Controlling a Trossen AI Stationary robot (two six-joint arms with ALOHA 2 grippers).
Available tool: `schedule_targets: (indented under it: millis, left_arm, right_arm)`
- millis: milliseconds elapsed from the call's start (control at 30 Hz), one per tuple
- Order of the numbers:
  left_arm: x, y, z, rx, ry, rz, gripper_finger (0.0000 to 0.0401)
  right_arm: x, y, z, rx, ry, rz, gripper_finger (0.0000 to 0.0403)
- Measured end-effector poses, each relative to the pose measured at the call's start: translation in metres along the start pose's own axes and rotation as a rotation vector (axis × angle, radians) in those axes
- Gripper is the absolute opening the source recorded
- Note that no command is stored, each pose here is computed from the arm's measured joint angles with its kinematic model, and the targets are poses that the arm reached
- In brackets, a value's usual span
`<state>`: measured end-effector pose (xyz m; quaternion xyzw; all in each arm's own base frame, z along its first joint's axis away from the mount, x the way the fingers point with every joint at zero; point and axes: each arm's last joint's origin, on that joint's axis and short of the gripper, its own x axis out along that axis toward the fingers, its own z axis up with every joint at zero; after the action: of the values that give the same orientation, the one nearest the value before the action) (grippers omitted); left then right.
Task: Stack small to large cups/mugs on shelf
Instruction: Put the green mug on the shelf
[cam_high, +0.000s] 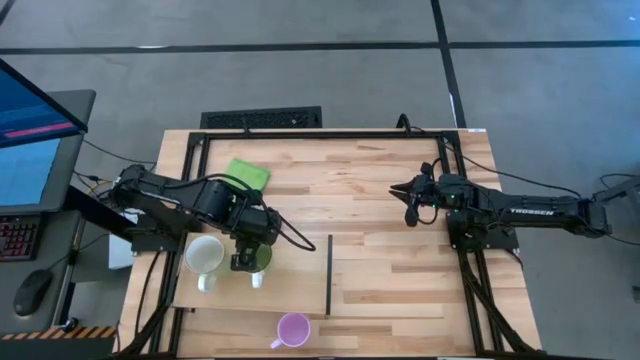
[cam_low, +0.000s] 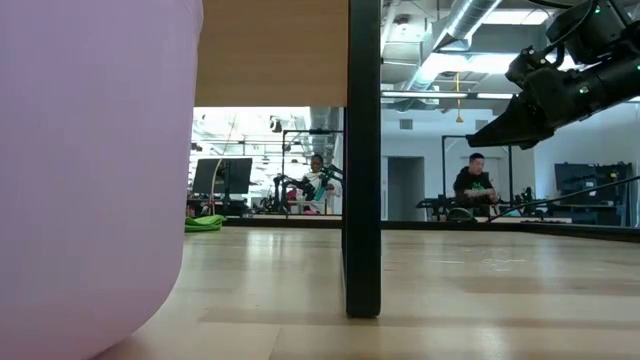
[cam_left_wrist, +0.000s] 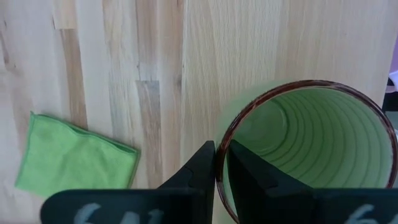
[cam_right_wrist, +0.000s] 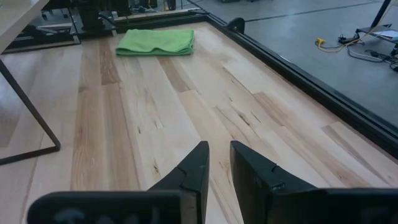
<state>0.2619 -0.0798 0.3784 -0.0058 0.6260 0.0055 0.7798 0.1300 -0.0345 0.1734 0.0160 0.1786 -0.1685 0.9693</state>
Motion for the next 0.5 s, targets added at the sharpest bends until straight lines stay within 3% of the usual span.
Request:
schedule_targets:
  millis: [267, 500]
  left_arm:
    - [0.0, 0.0001, -0.0002, -0.006, 0.002, 0.002, 0.004]
    - [0.0, 0.0009, -0.0002, -0.008, -0.005, 0.029, 0.0083]
  right_arm:
    - [0.0, 0.0, 0.0, -0.001, 0.0, 0.0, 0.0087]
    - [0.0, 0.0, 0.0, -0.007, 0.0, 0.0, 0.0087]
